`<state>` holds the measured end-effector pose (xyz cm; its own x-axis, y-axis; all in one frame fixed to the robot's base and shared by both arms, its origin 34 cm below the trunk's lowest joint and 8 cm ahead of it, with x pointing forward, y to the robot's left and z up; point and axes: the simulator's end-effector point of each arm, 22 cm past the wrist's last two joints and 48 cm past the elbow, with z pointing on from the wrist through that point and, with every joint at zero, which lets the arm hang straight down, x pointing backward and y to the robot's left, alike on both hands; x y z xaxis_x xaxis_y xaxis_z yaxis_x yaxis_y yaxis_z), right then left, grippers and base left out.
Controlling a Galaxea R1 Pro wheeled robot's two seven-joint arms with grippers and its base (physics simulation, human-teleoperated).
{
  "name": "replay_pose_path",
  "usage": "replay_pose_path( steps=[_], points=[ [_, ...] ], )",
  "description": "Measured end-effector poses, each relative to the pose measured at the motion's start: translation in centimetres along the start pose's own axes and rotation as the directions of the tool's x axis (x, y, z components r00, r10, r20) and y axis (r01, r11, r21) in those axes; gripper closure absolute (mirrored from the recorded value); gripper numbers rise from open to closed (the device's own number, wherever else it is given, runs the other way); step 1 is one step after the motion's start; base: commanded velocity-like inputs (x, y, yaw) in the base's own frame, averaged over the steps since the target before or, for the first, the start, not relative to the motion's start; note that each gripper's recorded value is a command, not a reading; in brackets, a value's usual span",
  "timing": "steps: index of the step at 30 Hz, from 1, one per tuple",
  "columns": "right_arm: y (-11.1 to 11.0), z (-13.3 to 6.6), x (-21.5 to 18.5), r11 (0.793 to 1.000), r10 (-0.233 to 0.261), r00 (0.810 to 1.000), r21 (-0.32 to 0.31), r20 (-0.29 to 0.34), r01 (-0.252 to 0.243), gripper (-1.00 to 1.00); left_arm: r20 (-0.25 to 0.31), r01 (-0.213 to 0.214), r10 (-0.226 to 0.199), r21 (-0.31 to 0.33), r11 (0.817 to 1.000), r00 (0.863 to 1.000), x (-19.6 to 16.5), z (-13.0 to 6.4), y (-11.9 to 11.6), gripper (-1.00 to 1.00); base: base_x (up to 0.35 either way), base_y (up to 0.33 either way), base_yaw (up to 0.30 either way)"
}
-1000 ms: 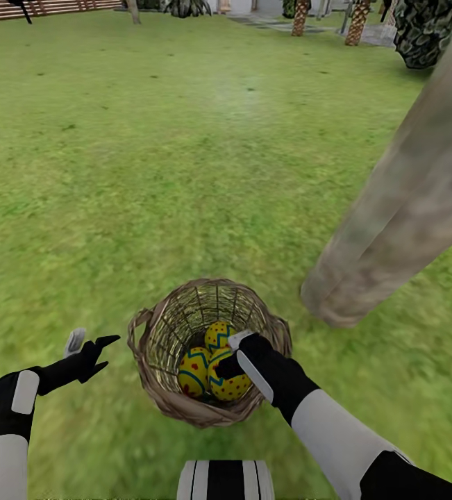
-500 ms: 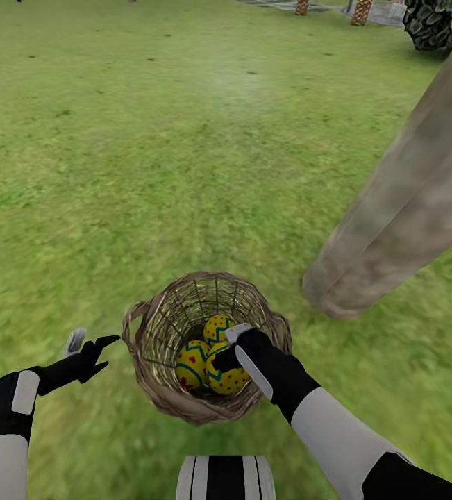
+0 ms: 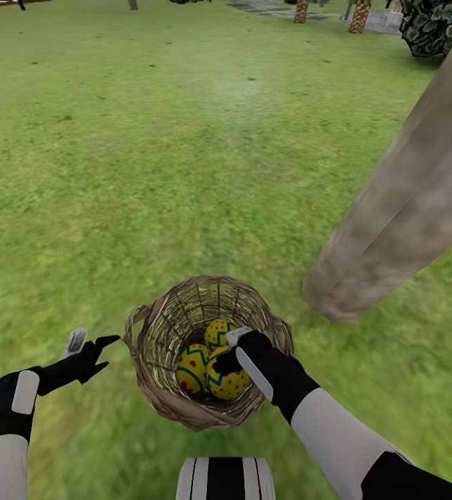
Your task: Take the three Easter eggs out of the wicker basket on the lawn in the garden, then place them on the lawn next to a single tree (choose any tree) so that all three eggs are next to the same tree and none are left in the basket.
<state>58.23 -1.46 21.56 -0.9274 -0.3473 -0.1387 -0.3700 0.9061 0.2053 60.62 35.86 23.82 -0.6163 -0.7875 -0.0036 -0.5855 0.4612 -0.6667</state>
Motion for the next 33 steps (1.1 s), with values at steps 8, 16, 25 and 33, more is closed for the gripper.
replay_pose_path(
  steps=[8, 16, 25, 33],
  points=[
    [-0.3, -0.1, 0.7, 1.000, 0.007, 1.000, 0.007, -0.017, -0.007, 1.00, 0.018, -0.007, 0.007, 0.015, 1.000, 1.000, -0.8, -0.8, -0.8, -1.00, 0.000, 0.000, 0.000],
    [-0.6, -0.9, 0.4, 1.000, -0.002, 1.000, 0.026, -0.010, 0.002, 1.00, 0.027, -0.016, 0.015, 0.030, 0.999, 1.000, -1.1, -1.4, -1.8, -1.00, 0.000, 0.000, 0.000],
    [-0.6, -2.7, -0.8, 0.999, -0.014, 1.000, 0.041, 0.024, 0.013, 1.00, 0.042, -0.034, 0.031, 0.058, 0.998, 0.999, -1.6, -2.5, -3.7, -1.00, 0.000, 0.000, 0.000],
    [-0.3, -4.7, -2.2, 0.999, -0.024, 0.997, 0.046, 0.066, 0.021, 1.00, 0.063, -0.045, 0.040, 0.082, 0.996, 0.997, -2.3, -3.7, -5.3, -1.00, 0.000, 0.000, 0.000]
  ],
)
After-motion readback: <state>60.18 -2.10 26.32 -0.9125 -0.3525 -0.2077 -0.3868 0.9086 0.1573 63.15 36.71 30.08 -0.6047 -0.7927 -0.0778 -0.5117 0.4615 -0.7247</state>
